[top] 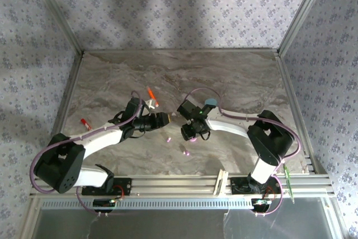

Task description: Insert the wireless bluetooth earbuds into the charging case

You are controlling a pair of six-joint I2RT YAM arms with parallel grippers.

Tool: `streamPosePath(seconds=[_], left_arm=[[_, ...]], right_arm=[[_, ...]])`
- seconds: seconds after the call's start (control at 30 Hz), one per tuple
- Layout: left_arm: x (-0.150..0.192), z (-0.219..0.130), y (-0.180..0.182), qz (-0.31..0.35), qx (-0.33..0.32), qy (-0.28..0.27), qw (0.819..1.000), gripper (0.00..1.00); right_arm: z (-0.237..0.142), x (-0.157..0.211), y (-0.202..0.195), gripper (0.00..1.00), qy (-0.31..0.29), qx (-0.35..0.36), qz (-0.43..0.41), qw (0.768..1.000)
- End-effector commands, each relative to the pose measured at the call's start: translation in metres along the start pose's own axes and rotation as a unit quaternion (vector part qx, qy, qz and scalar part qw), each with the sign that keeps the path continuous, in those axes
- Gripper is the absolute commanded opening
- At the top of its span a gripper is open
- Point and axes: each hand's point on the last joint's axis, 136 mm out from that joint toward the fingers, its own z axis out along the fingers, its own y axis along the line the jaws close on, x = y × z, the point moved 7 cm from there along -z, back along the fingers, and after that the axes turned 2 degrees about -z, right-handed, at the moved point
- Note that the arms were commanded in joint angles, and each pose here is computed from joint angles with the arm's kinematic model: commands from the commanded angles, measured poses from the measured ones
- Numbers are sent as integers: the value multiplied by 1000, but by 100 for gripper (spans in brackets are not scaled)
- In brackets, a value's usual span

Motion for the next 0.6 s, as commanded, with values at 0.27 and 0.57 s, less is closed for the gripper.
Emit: streamPosePath(seconds=[0.27, 0.57], left_arm=[[-1, -5, 1, 7, 1, -9, 1000, 61], [-1, -7, 1, 8, 1, -10, 1000, 61]], right_arm=[[-1, -2, 2, 54, 8, 10, -6, 1000], [1, -2, 2, 53, 11, 11, -6, 1000]])
